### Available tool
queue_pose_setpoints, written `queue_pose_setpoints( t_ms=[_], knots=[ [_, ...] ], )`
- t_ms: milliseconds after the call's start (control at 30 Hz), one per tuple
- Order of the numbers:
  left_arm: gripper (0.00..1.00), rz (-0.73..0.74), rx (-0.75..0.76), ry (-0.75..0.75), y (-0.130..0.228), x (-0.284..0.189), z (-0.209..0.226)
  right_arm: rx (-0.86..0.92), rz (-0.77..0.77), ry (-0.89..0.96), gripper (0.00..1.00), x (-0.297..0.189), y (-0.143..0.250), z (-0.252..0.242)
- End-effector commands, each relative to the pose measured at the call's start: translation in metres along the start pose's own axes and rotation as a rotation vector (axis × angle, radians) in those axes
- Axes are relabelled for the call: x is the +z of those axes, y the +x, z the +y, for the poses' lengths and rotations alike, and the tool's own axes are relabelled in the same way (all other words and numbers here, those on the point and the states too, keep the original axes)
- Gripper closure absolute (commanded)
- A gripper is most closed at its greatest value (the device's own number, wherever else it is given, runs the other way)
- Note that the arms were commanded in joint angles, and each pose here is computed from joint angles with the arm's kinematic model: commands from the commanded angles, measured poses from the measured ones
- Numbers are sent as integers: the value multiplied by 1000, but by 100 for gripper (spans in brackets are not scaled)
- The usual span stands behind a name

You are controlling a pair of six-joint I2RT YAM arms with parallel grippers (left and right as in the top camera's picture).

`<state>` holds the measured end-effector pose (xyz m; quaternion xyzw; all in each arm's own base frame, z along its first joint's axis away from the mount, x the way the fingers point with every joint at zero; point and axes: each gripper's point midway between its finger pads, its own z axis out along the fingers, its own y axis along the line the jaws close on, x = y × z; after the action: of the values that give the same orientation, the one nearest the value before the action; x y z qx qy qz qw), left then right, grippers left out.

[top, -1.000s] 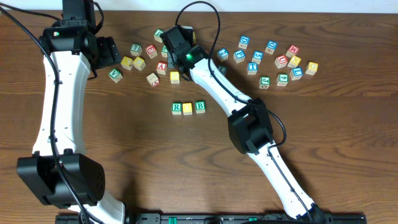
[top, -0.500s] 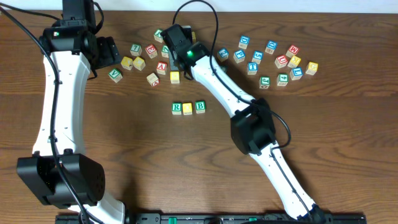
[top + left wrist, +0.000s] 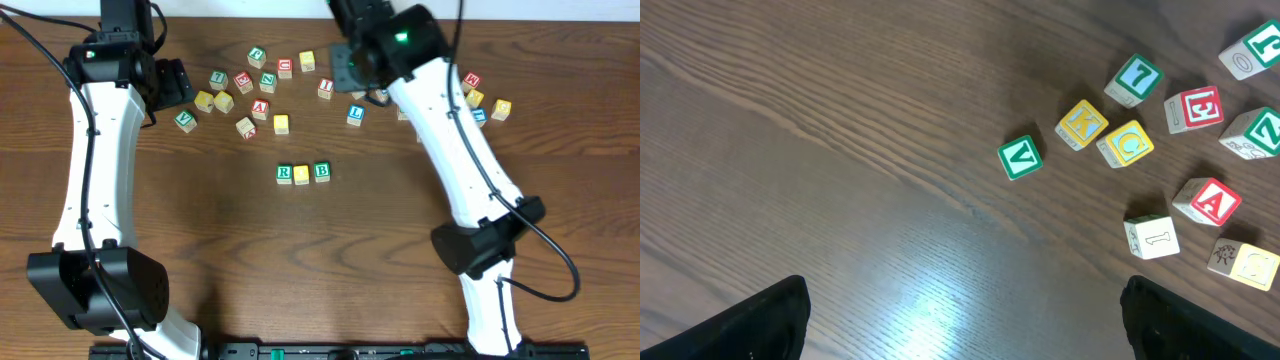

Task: Spell out ROBOT
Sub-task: 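Lift the O block and carry it toward the letter row, then lower the O block right of the B block and open the gripper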

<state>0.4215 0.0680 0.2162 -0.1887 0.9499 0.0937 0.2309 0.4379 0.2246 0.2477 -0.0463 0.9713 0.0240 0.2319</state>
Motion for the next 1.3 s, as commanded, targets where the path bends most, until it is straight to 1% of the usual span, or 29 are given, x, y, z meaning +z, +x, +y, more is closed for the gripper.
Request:
queue_pose_setpoints(
  t_ms=[0, 67, 167, 333, 367, 467, 667, 867, 1067, 1267],
  knots=[
    [3, 19, 7, -15, 4, 7, 1, -28, 151, 42, 82, 27, 29, -8],
    [2, 19, 7, -16, 4, 7, 1, -44, 227, 70, 83, 44, 45, -10],
    [2, 19, 7, -16, 4, 7, 1, -65, 290, 85, 83, 66, 62, -5],
    [2, 19, 7, -16, 4, 7, 1, -83, 384, 74, 83, 101, 92, 5],
    [2, 19, 7, -16, 4, 7, 1, -83, 419, 65, 83, 112, 104, 6],
    [2, 20, 7, -15, 4, 7, 1, -80, 454, 46, 84, 127, 118, 9],
    [2, 19, 7, -16, 4, 7, 1, -83, 465, 33, 85, 151, 134, 17],
    [2, 19, 7, -16, 4, 7, 1, -77, 444, 22, 85, 170, 145, 27],
    [2, 19, 7, -16, 4, 7, 1, -42, 409, 19, 86, 185, 146, 30],
    [2, 19, 7, -16, 4, 7, 1, -44, 404, 16, 85, 185, 145, 32]
  ],
)
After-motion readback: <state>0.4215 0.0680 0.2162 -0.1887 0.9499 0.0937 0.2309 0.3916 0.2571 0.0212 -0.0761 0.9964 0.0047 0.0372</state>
